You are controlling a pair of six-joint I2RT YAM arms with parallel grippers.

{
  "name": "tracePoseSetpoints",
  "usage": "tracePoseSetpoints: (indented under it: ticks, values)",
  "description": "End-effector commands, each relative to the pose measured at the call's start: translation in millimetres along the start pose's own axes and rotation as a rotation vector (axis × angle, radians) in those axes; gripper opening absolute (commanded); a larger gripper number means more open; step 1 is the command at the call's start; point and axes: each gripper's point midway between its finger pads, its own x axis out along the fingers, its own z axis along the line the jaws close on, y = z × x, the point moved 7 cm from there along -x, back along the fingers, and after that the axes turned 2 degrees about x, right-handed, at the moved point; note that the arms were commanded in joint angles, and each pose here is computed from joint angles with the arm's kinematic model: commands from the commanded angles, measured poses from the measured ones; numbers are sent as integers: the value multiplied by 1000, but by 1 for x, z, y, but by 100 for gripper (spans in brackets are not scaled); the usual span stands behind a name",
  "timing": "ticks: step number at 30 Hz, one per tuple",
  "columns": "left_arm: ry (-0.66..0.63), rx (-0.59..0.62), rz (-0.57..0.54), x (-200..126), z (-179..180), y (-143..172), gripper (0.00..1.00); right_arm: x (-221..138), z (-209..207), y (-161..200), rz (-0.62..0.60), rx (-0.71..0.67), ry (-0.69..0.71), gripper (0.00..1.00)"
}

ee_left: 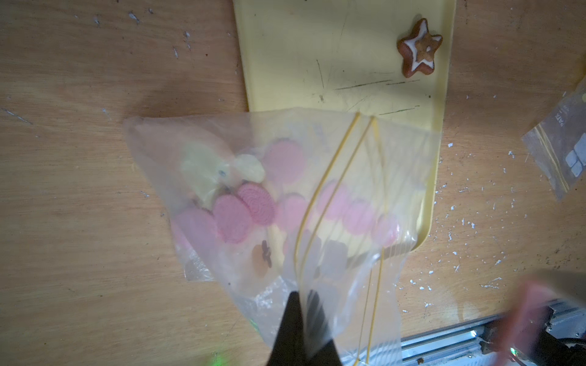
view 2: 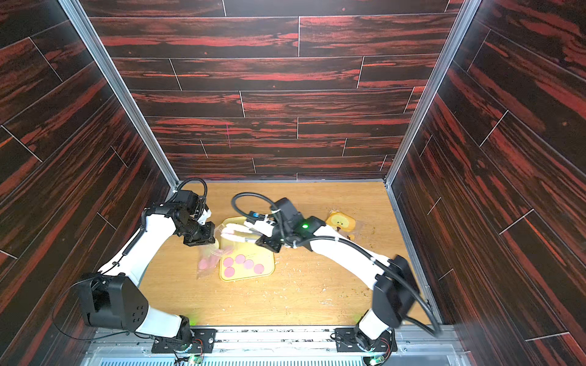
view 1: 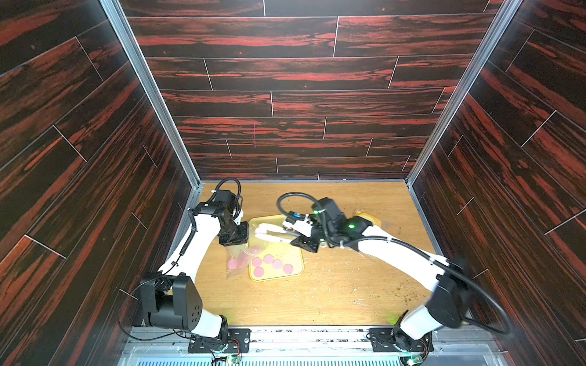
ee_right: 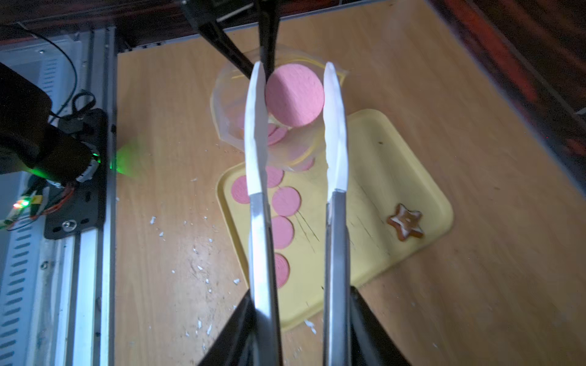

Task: Put the cookies into a resealable bag to prevent moisture
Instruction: Place the cookie in the ziploc bag, then pick up the cookie from the tray.

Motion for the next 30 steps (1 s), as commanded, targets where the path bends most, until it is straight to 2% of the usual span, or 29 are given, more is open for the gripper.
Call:
tracePoseSetpoints:
  ticks: [1,3,9,12,16,21,30]
  values:
    - [-5,12,2,-6,1,2,0,10,-4,-9,-20,-13,-32,53]
    - [-2,13,2,-6,0,2,0,9,-3,-13,-39,-20,-41,56]
    - [-9,13,5,-4,1,1,0,-14,-5,-8,-77,-4,-4,56]
    - [-18,13,6,-4,2,1,0,-29,-14,11,-56,36,71,55]
    - [-40,10,-12,-7,5,0,0,-35,-27,53,58,103,161,54]
    - [-43,4,-28,-10,5,-2,0,-15,-16,78,161,116,100,54]
    - [-62,3,-42,-14,6,-2,0,41,9,79,275,20,1,54]
